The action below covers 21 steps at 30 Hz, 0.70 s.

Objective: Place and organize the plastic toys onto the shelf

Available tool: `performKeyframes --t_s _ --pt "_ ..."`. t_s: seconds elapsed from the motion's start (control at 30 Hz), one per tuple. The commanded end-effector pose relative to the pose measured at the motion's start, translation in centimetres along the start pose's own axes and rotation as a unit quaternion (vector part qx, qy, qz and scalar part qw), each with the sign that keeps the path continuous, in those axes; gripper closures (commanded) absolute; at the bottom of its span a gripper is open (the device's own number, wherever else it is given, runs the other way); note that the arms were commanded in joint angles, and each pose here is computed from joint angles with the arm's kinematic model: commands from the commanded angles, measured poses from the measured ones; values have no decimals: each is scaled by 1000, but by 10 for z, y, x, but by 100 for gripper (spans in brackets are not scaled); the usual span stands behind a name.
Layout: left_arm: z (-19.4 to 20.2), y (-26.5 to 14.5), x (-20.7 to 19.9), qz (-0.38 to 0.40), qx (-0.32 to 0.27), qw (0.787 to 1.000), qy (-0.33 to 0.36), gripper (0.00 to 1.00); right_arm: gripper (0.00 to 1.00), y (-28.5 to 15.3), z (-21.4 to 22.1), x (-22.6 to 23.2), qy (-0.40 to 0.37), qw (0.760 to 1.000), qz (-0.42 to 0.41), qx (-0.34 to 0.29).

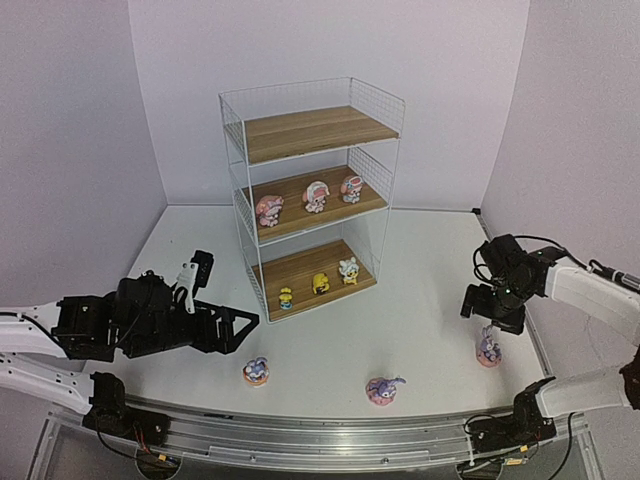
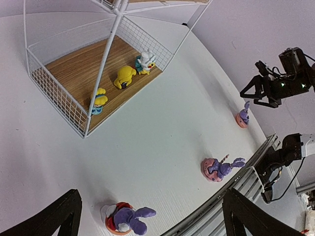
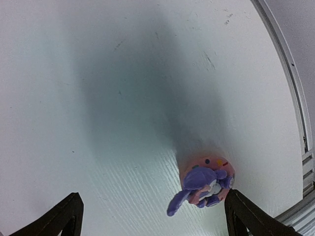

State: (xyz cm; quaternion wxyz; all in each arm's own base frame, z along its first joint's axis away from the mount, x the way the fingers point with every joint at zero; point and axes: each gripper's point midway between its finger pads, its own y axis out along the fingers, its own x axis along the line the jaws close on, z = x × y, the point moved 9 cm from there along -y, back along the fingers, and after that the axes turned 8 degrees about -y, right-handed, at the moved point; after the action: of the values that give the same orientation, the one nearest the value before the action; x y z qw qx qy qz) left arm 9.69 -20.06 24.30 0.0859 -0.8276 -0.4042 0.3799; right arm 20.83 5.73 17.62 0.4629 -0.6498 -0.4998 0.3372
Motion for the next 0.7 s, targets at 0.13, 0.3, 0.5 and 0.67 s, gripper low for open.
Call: performKeyframes --t_s 0.13,0.3,0.5,0.67 --pt "1 7 -11 33 3 999 25 0 8 8 9 -16 14 998 67 -2" --pt "1 8 -12 39 0 999 29 0 18 22 9 -14 10 996 88 21" --pt "0 8 -13 46 -4 998 32 0 27 36 9 -12 12 993 111 42" --pt "1 8 -10 42 -7 999 27 0 45 48 8 -10 11 989 134 62"
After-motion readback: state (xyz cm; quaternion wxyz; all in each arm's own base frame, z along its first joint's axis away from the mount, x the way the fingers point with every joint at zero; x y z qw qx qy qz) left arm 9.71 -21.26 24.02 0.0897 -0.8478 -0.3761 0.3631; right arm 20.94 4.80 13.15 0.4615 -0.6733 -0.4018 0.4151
